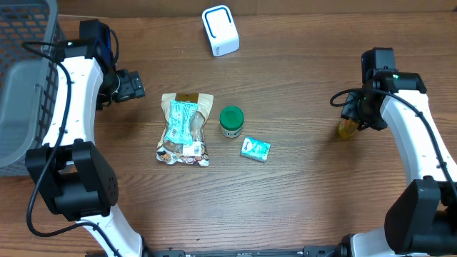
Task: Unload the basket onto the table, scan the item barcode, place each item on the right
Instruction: 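Carry the yellow bottle right and set it down on the table, then release the bottle and move the right gripper over the green tissue pack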
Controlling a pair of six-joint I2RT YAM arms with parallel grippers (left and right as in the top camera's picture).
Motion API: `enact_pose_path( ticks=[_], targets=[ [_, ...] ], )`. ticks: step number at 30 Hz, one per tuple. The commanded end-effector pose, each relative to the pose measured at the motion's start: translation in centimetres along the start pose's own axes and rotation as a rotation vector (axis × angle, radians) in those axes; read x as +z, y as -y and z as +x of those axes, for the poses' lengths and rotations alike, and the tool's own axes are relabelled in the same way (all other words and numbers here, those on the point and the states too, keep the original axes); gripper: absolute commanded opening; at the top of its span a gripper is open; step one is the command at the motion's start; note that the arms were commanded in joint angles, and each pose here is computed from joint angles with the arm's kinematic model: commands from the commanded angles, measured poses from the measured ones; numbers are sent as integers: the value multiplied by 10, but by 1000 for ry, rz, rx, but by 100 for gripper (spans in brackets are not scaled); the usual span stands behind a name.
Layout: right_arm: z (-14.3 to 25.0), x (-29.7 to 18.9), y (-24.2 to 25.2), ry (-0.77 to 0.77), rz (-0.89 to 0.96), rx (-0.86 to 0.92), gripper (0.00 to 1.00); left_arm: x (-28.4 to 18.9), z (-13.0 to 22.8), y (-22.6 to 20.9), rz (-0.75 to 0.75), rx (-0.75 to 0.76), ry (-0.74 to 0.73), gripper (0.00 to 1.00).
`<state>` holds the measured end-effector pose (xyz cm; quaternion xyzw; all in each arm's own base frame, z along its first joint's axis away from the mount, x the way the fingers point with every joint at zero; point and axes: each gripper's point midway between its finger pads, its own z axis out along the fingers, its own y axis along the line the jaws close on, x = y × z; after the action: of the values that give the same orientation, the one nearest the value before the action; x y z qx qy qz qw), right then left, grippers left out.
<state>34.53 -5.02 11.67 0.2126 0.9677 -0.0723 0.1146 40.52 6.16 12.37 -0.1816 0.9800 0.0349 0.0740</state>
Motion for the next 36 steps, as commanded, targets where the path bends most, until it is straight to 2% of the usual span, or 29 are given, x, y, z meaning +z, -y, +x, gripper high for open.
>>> enact_pose_path(
  ticks=[1, 5, 10, 14, 19, 24, 36],
  targets=[
    [-10, -3, -1, 41, -8, 15, 53, -8, -4, 6, 4, 26, 29, 100],
    [-43, -23, -9, 157, -45, -1, 55, -8, -4, 8, 5, 30, 30, 100],
    [-83, -75, -14, 290, -95, 25, 56, -8, -4, 8, 4, 29, 30, 100],
    [-94, -107, -40, 332, -227, 2, 56, -8, -4, 8, 5, 30, 30, 100],
    [-69, -113, -85, 237, -427, -74, 56, -8, -4, 8, 5, 30, 30, 100],
    [-31, -108, -115, 119, -507, -148, 56, -8, -4, 8, 5, 30, 30, 100],
    [58, -61, -176, -75, -498, -358, 56, -8, -4, 8, 5, 30, 30, 100]
  ],
)
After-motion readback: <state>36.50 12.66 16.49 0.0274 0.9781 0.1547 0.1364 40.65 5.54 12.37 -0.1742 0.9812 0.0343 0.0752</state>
